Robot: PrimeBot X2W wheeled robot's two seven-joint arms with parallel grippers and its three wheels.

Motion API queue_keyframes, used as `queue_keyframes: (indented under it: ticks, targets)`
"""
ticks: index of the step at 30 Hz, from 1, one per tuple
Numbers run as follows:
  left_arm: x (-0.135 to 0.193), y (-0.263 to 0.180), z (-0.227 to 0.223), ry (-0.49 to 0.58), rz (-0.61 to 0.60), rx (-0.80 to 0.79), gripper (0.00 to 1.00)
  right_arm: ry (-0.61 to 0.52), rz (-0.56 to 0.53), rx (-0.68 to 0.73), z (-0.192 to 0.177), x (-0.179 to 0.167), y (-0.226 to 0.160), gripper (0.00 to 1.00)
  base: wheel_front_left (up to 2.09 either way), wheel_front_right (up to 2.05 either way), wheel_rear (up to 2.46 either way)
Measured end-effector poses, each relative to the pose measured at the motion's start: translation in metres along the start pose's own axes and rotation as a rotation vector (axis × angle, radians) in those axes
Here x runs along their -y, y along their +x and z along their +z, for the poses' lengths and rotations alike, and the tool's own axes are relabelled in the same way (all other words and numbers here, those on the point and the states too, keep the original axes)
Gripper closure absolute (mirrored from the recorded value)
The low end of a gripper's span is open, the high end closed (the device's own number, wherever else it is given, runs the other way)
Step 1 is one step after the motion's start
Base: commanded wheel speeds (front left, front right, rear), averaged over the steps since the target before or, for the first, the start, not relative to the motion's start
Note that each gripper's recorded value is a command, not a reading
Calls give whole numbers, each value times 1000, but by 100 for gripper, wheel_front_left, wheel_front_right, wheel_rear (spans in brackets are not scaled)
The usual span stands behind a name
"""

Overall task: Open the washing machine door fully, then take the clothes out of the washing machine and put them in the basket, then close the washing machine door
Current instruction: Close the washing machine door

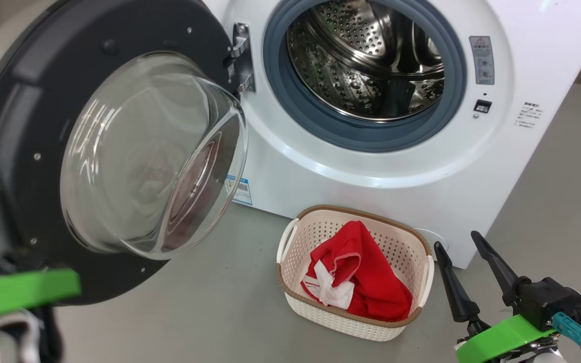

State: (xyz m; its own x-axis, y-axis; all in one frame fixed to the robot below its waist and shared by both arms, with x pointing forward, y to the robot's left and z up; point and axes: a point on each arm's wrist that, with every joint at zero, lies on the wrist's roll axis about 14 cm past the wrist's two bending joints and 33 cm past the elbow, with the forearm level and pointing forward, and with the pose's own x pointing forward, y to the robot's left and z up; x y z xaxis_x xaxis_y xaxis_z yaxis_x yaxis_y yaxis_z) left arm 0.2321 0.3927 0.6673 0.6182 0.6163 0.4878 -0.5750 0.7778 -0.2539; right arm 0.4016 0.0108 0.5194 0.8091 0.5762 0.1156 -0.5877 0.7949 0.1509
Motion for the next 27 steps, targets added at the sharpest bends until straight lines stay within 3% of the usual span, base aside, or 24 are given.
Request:
queue_keyframes:
  ticks: [9, 11, 15, 20, 21, 24, 27]
  targets:
    - [-49, 50, 43, -7, 134, 109, 100, -11, -28, 14, 7, 7, -8, 0, 0, 0, 0]
    - [-58, 56, 36, -65, 174, 90, 100, -13, -33, 16, 8, 8, -9, 0, 0, 0, 0]
    - [-80, 63, 10, -230, 275, -3, 100, -15, -42, 16, 8, 11, -12, 0, 0, 0, 0]
    - [-93, 71, -29, -573, 371, -153, 100, -15, -54, 15, 8, 14, -16, 0, 0, 0, 0]
    - [-93, 71, -29, -573, 371, -153, 100, -15, -54, 15, 8, 14, -16, 0, 0, 0, 0]
    - [-91, 70, -54, -724, 400, -267, 100, -9, -62, 16, 8, 16, -18, 0, 0, 0, 0]
    - [-89, 62, -78, -808, 413, -387, 100, -10, -70, 15, 8, 18, -19, 0, 0, 0, 0]
